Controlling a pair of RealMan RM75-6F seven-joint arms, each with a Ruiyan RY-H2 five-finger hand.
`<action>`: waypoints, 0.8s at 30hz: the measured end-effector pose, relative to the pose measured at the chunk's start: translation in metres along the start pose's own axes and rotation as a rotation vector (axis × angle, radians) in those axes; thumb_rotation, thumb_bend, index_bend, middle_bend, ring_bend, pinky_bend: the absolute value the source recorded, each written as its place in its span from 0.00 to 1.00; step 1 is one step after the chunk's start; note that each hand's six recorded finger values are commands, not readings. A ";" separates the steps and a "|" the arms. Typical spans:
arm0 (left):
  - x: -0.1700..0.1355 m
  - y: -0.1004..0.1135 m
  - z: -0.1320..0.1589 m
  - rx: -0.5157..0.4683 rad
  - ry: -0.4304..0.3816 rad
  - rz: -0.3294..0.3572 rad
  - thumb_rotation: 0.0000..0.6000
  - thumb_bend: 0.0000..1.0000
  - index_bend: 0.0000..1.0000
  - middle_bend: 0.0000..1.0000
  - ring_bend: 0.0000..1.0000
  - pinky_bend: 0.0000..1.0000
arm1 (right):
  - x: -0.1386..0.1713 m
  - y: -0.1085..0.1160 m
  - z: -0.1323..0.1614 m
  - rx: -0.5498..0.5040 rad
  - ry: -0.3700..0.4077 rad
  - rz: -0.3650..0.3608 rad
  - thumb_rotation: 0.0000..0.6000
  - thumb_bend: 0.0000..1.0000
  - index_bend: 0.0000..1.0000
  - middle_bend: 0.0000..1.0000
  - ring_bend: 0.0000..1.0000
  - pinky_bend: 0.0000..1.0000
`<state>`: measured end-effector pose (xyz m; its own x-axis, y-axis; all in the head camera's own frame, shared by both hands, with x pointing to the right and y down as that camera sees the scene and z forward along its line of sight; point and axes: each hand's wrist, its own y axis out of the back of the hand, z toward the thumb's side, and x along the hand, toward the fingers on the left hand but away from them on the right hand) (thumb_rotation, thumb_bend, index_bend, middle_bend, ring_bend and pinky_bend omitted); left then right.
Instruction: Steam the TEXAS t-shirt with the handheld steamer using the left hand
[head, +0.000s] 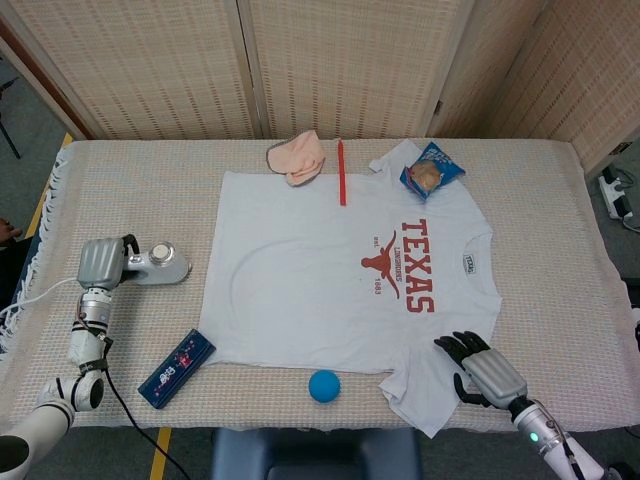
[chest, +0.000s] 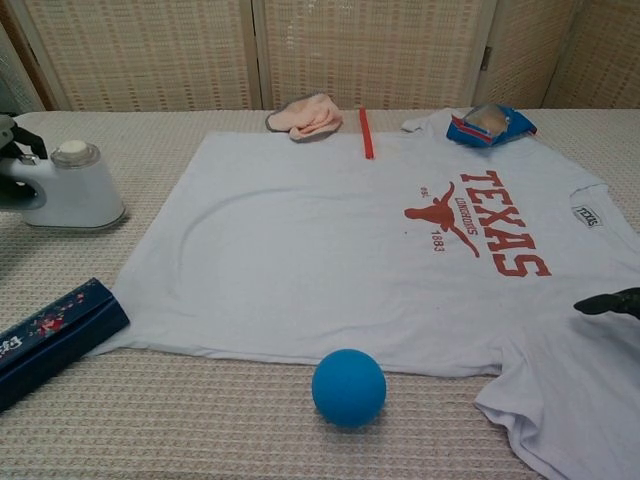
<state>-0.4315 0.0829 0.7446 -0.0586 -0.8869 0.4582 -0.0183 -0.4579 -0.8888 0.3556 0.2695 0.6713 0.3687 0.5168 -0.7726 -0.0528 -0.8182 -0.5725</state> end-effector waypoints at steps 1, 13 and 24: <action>-0.001 -0.002 -0.001 -0.003 0.005 -0.008 1.00 0.20 0.49 0.61 0.49 0.63 | 0.000 0.000 0.000 0.000 -0.001 -0.001 0.62 0.77 0.00 0.06 0.00 0.00; -0.007 -0.005 0.001 -0.061 0.011 -0.060 1.00 0.00 0.00 0.00 0.00 0.01 | 0.000 0.002 0.000 -0.001 0.002 -0.008 0.62 0.77 0.00 0.06 0.00 0.00; -0.026 0.017 -0.003 -0.088 0.024 -0.058 1.00 0.02 0.00 0.03 0.01 0.11 | 0.000 0.015 -0.001 0.005 0.004 -0.060 0.62 0.59 0.00 0.07 0.00 0.00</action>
<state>-0.4329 0.0988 0.7176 -0.0784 -0.8567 0.5098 -0.1097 -0.5009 -0.8585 0.3562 0.2570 0.6626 0.3756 0.5642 -0.7353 -0.0353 -0.7841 -0.6196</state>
